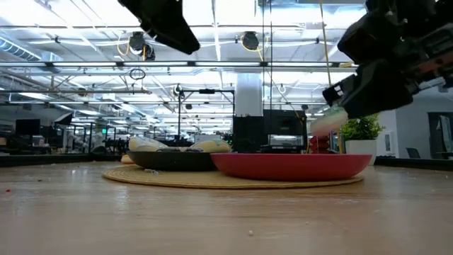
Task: Pick & Place donuts
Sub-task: Put the small green donut on the pink plate
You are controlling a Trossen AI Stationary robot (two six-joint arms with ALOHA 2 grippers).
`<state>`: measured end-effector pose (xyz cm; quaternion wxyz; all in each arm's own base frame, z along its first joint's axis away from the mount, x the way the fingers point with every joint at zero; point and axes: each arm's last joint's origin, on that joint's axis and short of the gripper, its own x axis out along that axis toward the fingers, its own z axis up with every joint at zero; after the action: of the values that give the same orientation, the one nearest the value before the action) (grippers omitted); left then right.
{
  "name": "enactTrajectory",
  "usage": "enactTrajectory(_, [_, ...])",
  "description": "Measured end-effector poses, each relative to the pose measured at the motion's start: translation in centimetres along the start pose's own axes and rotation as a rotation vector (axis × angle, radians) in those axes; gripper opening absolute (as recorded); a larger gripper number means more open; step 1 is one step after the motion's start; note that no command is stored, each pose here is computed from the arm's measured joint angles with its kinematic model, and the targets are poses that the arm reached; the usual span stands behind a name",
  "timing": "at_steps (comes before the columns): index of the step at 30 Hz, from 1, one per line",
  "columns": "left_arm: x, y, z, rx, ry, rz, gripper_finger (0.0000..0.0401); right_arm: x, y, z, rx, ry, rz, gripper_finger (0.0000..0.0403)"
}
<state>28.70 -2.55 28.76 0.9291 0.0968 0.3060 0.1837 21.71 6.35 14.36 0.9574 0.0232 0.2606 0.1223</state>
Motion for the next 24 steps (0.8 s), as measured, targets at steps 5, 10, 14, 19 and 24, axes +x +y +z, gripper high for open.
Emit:
enactTrajectory(5, [0.0,0.0,0.0,-0.012,-0.004,0.002,0.0367,0.8,-0.1,-1.0,0.002,0.064,-0.006,0.0006])
enactTrajectory(10, [0.0,0.0,0.0,-0.018,-0.004,0.002,0.0367,1.8,-0.2,-2.1,-0.003,0.115,-0.011,0.0006])
enactTrajectory(14, [0.0,0.0,0.0,-0.019,-0.004,0.002,0.0367,2.0,-0.3,-2.3,-0.004,0.119,-0.012,0.0014])
enactTrajectory(19, [0.0,0.0,0.0,-0.018,-0.004,0.002,0.0367,2.0,-0.3,-2.3,0.006,0.119,-0.012,0.0053])
enactTrajectory(24, [0.0,0.0,-0.1,-0.01,0.01,0.002,0.0367,2.0,-0.3,-2.3,0.007,0.118,-0.013,0.0132])
